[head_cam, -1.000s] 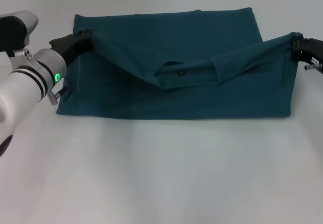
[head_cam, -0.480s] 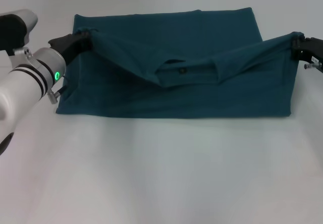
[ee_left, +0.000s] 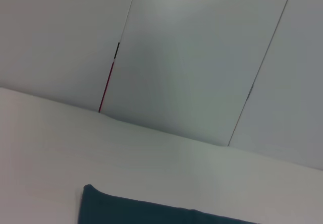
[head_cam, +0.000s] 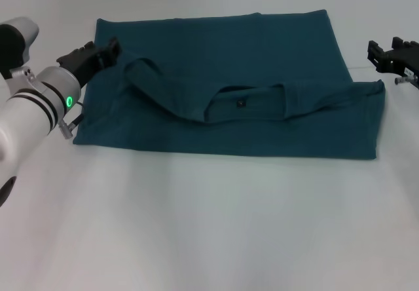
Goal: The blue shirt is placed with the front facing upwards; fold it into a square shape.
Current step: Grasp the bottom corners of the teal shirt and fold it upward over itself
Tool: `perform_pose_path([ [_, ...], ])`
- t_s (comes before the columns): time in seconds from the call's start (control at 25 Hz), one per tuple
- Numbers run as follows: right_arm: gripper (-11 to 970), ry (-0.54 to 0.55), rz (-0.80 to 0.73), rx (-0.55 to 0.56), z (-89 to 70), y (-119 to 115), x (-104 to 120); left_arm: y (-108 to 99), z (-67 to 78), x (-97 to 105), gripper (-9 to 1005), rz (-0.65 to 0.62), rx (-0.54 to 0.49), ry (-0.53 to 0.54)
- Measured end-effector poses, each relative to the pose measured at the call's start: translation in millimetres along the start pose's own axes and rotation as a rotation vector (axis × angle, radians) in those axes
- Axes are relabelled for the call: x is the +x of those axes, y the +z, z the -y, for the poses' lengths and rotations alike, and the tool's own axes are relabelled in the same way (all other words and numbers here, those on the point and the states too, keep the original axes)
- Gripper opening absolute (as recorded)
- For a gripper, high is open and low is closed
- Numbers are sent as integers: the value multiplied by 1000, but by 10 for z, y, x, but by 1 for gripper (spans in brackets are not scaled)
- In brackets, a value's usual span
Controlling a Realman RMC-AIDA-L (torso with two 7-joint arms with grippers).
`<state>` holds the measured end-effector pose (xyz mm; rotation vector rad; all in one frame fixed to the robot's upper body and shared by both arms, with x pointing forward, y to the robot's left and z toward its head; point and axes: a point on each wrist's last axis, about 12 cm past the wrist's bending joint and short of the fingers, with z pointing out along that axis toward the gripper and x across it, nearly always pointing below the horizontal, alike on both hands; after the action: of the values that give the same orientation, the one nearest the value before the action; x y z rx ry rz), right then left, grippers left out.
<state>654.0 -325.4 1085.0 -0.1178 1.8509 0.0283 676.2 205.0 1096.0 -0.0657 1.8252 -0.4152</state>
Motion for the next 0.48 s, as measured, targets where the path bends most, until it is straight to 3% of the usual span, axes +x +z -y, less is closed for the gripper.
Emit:
perform_pose_path([
  [0.28,496,0,-31,30,-43,82,-71,-21,-46,40,543,-15,-16,3],
  [0.48,794,27,-67,24,-66,115,-95,-57,-113,67,698,-30,-21,-11],
])
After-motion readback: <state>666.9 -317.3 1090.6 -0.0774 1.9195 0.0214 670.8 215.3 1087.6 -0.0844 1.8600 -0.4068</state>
